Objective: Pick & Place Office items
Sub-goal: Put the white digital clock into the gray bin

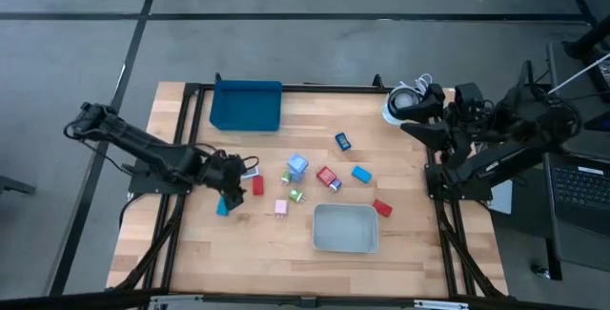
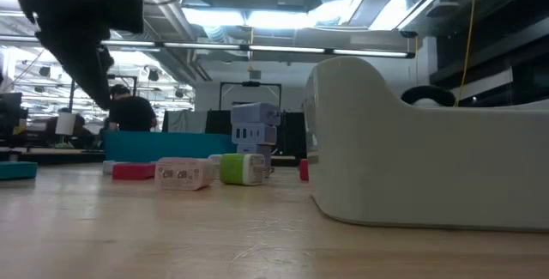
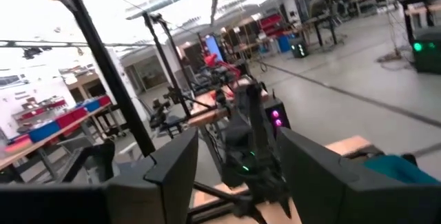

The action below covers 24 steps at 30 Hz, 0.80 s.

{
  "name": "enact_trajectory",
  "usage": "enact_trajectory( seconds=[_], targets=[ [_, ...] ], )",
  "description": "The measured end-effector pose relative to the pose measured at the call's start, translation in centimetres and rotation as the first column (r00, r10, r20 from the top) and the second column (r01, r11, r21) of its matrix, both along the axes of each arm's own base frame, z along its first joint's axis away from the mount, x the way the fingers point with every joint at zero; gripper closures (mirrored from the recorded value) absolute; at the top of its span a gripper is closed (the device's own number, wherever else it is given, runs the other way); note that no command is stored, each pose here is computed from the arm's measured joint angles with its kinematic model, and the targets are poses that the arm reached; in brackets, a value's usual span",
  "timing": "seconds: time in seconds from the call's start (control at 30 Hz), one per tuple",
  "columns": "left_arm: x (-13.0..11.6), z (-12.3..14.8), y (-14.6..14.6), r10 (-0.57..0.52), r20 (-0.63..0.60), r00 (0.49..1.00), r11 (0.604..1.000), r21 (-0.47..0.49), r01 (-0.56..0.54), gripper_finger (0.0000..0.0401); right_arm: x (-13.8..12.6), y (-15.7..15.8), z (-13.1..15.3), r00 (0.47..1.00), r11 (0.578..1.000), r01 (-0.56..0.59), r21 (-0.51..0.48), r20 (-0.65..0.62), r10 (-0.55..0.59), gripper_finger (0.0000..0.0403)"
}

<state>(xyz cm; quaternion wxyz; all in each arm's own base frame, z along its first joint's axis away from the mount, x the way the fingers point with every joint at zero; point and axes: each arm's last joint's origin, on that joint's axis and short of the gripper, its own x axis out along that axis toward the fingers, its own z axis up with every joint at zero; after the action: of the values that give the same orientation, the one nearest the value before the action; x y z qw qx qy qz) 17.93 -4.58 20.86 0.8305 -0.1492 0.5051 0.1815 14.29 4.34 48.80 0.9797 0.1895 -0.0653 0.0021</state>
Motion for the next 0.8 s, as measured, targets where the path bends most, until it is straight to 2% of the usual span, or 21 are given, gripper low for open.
enact_trajectory(
  seconds=[0.17,0.37,0.6,0.8],
  targets=[
    [0.3,0.3,2.8,-0.079,-0.031,0.996,0.995,0.060,0.081,0.0067,-0.3,0.0,0.4,0.999,1.000,-0.004,-0.028,0.041,0.005,0.0198],
    [0.9,-0.4,5.3,-0.197,-0.094,0.976,0.980,-0.008,0.197,0.0065,-0.3,0.0,0.5,0.999,0.998,-0.002,-0.061,0.050,0.005,0.0198],
    [2.0,-2.4,6.1,-0.193,-0.215,0.957,0.980,-0.091,0.178,0.0065,-0.5,0.6,0.7,0.997,0.997,-0.037,-0.073,0.069,0.043,0.0198],
    [3.1,-4.6,6.1,-0.205,-0.324,0.924,0.979,-0.059,0.197,0.0065,-0.9,1.2,1.2,0.990,0.993,-0.079,-0.088,0.114,0.089,0.0198]
  ],
)
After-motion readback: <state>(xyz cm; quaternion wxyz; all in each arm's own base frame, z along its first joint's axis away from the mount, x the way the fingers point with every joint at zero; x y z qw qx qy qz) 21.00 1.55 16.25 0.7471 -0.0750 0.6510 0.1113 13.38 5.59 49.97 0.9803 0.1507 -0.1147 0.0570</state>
